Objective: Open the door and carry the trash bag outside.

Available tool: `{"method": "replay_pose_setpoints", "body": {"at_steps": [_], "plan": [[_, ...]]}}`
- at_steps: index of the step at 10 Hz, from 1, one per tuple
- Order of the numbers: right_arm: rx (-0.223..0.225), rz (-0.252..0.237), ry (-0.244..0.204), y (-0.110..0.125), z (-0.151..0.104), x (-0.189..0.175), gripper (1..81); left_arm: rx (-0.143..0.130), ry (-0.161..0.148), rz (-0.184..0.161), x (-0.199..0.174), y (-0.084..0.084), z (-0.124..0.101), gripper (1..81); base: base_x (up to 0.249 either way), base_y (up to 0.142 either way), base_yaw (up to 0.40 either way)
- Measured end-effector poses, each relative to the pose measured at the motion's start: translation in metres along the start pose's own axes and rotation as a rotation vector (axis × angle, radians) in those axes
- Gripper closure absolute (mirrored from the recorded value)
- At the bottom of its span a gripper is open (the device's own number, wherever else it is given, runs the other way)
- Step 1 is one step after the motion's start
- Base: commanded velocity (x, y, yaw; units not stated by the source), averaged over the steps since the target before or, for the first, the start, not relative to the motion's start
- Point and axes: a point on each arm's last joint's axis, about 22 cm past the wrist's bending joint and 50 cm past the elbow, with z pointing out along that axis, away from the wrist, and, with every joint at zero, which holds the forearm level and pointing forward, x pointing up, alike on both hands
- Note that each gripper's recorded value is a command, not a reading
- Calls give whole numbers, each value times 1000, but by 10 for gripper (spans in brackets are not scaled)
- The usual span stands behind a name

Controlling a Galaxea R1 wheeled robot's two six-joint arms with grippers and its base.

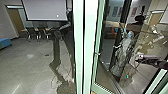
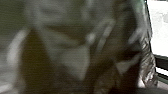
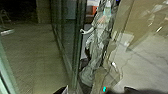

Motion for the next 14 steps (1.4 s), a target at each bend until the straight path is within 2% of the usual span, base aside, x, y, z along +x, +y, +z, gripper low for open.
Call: {"method": "replay_pose_setpoints", "body": {"at_steps": [2,3,6,8,10,12,14], "plan": [[52,31,-169,-36,11,-110,10,-2,1,1,0,1,0,811,0,0,0],[78,45,-248,-52,9,-161,10,-4,3,7,0,3,1,811,0,0,0],[188,76,-444,-117,-13,-294,10,-5,9,9,1,5,2,811,0,0,0],[240,89,-646,-146,-64,-430,10,-3,24,11,4,6,2,811,0,0,0],[293,103,-820,-168,-134,-546,10,0,41,36,9,9,3,811,0,0,0],[362,139,-948,-192,-211,-637,10,4,49,55,12,8,3,811,0,0,0],[416,190,-1046,-212,-285,-706,10,11,69,66,16,8,3,811,0,0,0]]}}
